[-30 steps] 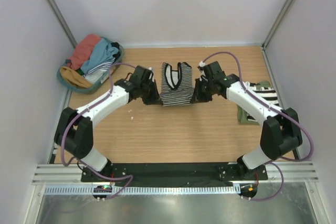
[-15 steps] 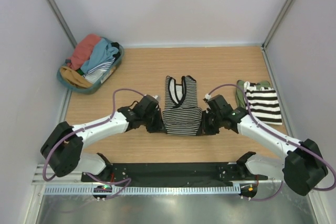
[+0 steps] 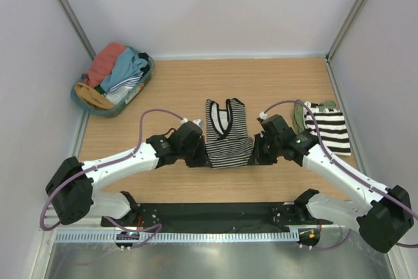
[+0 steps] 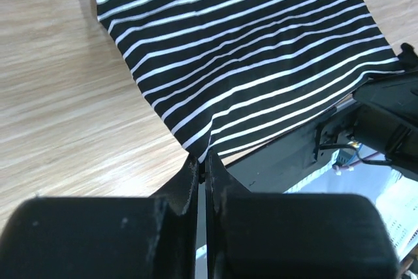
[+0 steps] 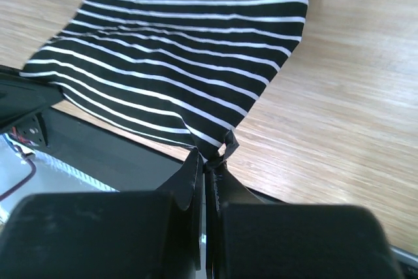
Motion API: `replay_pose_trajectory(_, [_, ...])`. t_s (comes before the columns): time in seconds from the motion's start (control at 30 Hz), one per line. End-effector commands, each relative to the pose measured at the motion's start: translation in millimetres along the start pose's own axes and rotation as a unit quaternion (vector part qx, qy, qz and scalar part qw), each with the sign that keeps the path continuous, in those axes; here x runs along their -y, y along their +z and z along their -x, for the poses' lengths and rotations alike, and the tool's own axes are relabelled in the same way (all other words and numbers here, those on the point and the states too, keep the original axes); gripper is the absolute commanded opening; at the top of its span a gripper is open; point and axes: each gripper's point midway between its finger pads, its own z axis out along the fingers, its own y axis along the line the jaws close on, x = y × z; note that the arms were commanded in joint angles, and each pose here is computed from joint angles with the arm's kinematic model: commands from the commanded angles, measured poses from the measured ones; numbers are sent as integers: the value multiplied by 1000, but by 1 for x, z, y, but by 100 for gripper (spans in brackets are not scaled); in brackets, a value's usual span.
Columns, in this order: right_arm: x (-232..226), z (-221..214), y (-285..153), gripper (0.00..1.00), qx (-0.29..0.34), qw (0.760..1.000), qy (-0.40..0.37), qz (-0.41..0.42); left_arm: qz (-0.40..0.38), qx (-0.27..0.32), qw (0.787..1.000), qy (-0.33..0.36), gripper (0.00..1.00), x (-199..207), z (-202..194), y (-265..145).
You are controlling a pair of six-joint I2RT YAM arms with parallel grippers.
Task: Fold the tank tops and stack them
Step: Fold the tank top
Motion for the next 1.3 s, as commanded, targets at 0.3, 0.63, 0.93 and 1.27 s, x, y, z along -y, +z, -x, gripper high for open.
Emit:
replay_pose_trajectory(0.3, [-31, 83, -37, 1, 78, 993, -72, -43, 18, 49, 998, 44, 5, 28, 60, -31])
replay_pose_trajectory(0.63, [-37, 133, -11, 1, 87, 993, -64, -49, 11, 45, 999, 10, 6, 19, 120, -15])
replay_pose_trajectory(0.93, [-29, 178, 8, 2, 81, 994, -42, -53, 23, 59, 998, -13, 4, 8, 170, 6])
replay_pose_trajectory(1.27, [-44, 182, 5, 2, 74, 996, -42, -7, -3, 68, 998, -14, 4, 24, 180, 3])
